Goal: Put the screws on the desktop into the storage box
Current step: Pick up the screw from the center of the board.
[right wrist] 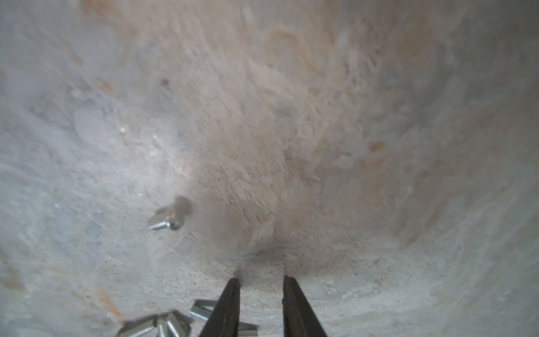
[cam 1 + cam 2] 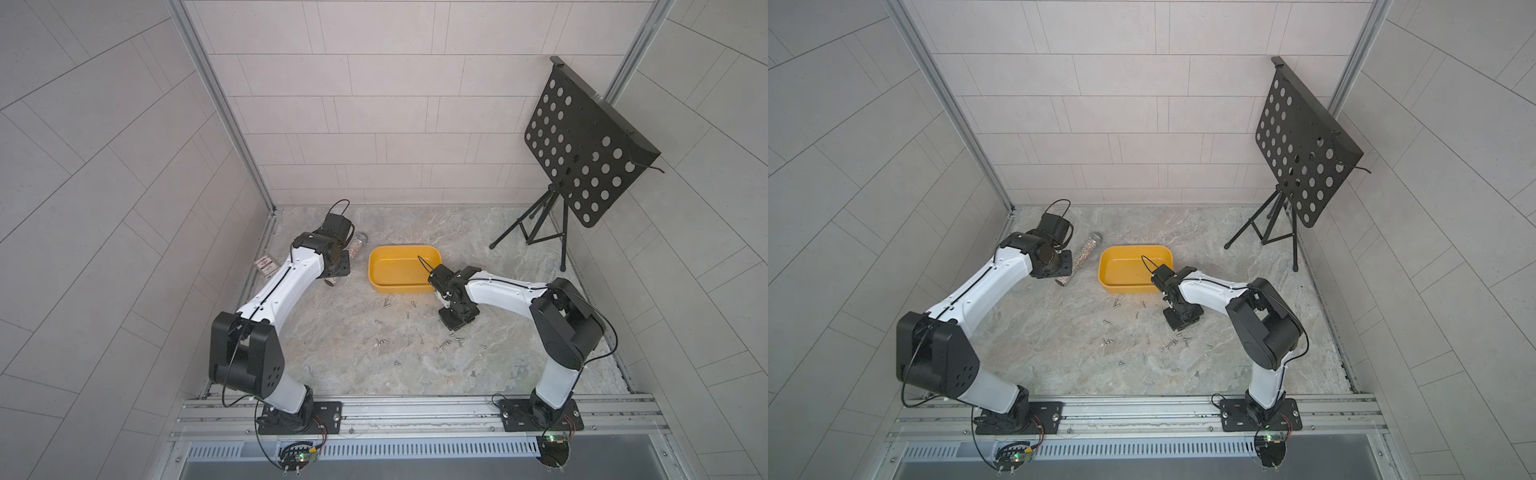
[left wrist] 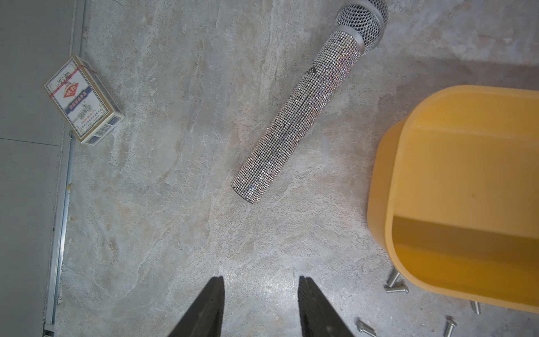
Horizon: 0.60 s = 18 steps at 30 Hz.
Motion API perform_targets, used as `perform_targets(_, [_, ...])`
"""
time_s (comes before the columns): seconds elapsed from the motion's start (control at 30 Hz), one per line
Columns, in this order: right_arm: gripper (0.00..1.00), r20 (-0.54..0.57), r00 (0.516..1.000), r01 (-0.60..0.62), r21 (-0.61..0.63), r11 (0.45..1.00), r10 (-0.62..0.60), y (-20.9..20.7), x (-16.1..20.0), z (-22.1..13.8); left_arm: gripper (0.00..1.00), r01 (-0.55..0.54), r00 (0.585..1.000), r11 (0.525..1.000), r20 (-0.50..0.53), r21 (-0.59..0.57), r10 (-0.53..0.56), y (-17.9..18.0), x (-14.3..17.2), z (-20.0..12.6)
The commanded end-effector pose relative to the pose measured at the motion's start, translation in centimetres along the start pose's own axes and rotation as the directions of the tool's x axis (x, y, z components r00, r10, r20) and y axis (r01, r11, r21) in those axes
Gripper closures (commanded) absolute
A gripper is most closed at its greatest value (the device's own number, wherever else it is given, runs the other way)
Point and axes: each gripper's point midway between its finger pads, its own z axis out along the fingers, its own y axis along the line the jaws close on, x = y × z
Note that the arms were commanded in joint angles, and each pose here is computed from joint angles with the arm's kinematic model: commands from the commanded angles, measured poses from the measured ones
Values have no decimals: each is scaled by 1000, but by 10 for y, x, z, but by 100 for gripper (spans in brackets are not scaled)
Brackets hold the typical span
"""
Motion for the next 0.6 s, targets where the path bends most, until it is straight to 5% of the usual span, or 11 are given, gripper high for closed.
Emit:
perform_targets(0.0, [57,21,1000,-14,8,1000,14,-4,2,-17,52,-7,1000,1000,-1,-18,7,5,-2,-2])
perform_targets(0.23, [47,50,996,-70,-2,998,70,-8,13,-32,53,-6,1000,1000,0,-14,6,4,-2,-2])
perform_targets(0.57, [51,-4,995,-98,-59,993,98,2,35,-19,53,-8,1000,1000,-6,-12,8,3,-1,-1])
